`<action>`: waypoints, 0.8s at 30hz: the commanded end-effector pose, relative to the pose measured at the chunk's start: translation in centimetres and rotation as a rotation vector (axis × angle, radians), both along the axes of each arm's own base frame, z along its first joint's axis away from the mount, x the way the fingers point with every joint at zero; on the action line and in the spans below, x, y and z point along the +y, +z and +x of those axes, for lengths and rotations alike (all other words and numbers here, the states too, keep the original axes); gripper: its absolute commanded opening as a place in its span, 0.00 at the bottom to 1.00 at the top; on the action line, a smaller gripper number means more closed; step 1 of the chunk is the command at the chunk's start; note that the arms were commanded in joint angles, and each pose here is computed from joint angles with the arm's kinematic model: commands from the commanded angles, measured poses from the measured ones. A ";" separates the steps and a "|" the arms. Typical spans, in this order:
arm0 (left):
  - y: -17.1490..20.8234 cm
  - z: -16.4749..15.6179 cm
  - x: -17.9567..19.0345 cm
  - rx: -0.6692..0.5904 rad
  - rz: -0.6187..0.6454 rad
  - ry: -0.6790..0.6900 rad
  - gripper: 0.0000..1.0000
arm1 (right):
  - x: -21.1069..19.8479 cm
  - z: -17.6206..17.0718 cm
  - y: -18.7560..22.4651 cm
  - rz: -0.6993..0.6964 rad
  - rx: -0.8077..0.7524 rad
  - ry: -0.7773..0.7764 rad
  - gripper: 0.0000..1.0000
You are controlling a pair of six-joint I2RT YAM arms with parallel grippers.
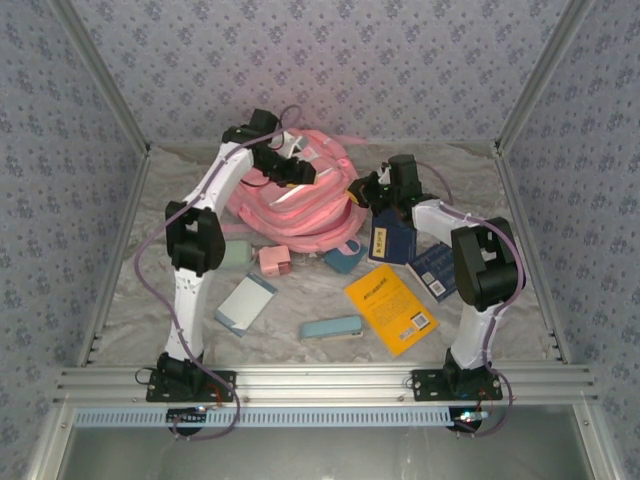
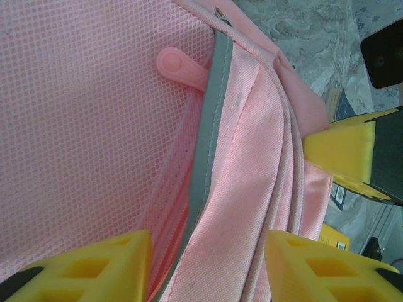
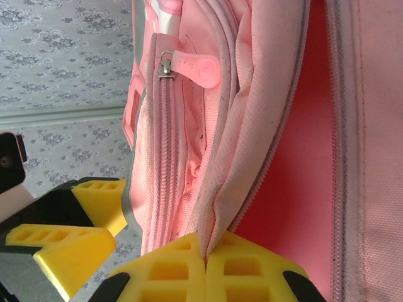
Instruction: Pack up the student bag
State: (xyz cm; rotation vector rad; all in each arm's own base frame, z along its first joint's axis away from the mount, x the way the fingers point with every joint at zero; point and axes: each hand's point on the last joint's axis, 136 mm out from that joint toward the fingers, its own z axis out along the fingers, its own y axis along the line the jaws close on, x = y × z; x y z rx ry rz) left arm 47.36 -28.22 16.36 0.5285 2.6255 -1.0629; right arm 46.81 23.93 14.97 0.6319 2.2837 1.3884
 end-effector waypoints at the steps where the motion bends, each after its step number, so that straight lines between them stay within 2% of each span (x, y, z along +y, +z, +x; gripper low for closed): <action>1: -0.4 -0.3 0.7 0.008 0.026 -0.008 0.50 | 1.2 0.6 2.5 0.056 -0.069 0.054 0.00; 3: -0.6 -0.1 1.2 0.008 0.030 0.006 0.50 | 1.2 0.7 2.6 0.062 -0.070 0.054 0.00; 10: 0.2 -0.8 -0.8 0.072 -0.141 -0.020 0.45 | 1.8 0.9 2.3 0.073 -0.066 0.075 0.00; 12: 0.5 -1.1 -1.4 0.083 -0.181 -0.031 0.38 | 2.0 1.0 2.1 0.081 -0.063 0.080 0.00; 15: 1.1 -1.2 -1.7 0.093 -0.229 -0.039 0.21 | 2.3 1.1 2.3 0.082 -0.067 0.087 0.00; 20: 2.1 -1.0 -1.5 0.084 -0.269 -0.026 0.00 | 2.5 1.2 2.4 0.064 -0.067 0.094 0.00; 24: 2.9 -0.7 -0.4 0.054 -0.250 0.002 0.00 | 2.2 1.1 2.5 0.023 -0.064 0.093 0.00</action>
